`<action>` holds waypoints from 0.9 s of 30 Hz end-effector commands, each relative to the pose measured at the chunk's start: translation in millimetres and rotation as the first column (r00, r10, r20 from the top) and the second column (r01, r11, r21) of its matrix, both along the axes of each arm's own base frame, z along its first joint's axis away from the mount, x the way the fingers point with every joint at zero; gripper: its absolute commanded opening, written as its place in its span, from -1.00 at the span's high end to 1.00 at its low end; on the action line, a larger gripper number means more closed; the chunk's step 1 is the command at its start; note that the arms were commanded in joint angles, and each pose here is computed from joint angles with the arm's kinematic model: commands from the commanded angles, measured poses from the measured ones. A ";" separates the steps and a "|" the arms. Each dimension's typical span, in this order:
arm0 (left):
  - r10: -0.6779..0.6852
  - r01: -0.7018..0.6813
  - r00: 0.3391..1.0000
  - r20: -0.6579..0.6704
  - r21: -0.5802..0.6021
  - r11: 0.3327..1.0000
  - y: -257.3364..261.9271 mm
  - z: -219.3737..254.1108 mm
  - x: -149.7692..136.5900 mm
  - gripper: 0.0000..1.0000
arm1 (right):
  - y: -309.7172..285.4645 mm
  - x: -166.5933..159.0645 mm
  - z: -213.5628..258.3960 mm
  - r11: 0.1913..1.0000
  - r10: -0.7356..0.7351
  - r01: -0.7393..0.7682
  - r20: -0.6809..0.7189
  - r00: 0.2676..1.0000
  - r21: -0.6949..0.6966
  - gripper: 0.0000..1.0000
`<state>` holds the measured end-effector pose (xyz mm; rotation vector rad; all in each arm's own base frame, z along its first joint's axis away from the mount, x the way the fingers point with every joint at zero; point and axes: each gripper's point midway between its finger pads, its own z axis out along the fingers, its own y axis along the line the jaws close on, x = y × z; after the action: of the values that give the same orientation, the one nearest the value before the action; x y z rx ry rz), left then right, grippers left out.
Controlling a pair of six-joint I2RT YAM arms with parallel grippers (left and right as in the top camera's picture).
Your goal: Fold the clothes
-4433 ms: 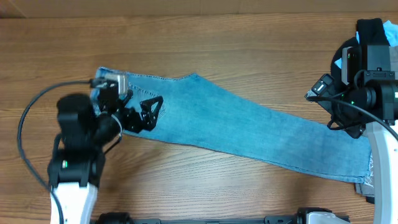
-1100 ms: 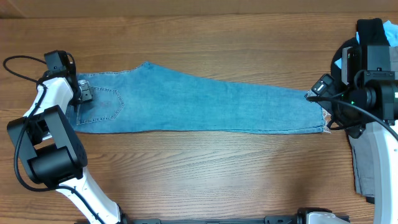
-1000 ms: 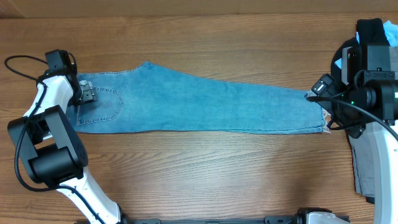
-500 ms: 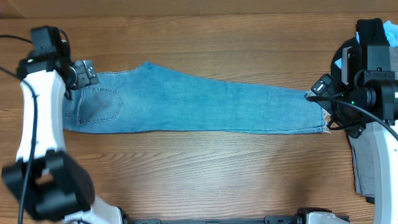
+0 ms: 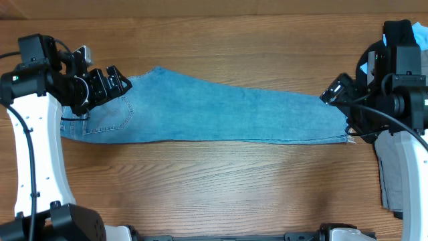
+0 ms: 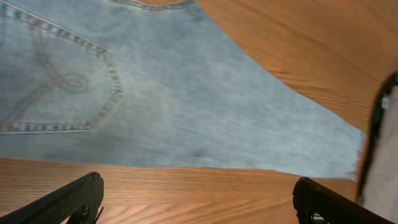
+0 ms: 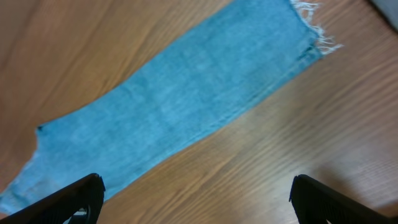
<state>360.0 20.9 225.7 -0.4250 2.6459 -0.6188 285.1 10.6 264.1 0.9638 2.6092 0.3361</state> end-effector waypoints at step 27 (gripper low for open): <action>0.007 -0.004 0.997 0.081 -0.027 1.000 -49.7 29.0 -148.2 -1.00 | -96.9 36.0 -42.0 0.845 -0.191 0.129 -0.067 0.979 -0.519 -1.00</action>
<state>211.4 -27.3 277.5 -0.3706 2.5082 -0.6233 316.6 -70.3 233.7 1.0020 2.4925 -0.3117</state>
